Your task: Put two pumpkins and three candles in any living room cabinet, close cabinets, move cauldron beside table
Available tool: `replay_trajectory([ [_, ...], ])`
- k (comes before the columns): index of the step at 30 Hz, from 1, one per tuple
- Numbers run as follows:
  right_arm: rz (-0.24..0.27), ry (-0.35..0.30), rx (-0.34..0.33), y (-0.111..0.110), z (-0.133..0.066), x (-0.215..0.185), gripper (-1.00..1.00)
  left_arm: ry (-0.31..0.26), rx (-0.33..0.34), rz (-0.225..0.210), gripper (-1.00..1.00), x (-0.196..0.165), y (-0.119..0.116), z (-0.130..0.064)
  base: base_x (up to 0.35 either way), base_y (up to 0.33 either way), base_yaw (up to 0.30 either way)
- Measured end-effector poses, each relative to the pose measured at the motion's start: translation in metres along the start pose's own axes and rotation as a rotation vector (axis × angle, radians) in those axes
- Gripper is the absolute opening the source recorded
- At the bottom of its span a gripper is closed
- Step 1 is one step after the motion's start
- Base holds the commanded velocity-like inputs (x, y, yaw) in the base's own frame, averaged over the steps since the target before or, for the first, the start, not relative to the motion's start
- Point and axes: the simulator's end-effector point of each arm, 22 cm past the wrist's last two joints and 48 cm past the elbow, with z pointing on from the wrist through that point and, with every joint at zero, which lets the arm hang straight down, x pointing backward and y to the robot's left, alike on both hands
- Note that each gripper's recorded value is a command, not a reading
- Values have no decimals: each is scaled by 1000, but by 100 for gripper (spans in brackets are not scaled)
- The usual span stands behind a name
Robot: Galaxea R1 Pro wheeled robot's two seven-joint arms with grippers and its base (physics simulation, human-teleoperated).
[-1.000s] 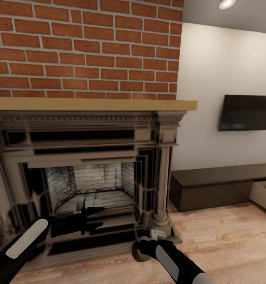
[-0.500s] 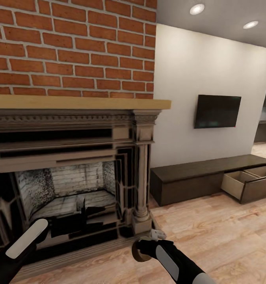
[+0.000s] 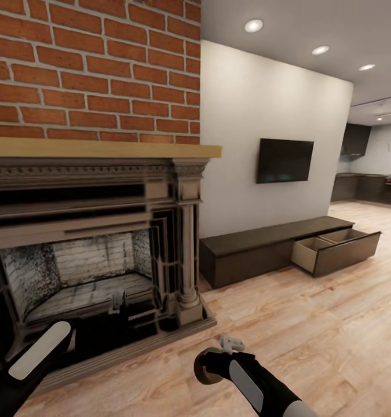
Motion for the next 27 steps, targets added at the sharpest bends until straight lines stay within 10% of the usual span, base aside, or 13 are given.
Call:
replay_trajectory([
  [27,-3,20,3,-2,7,9,-100,4,-9,-23,100,0,11,2,-65,0,-117],
])
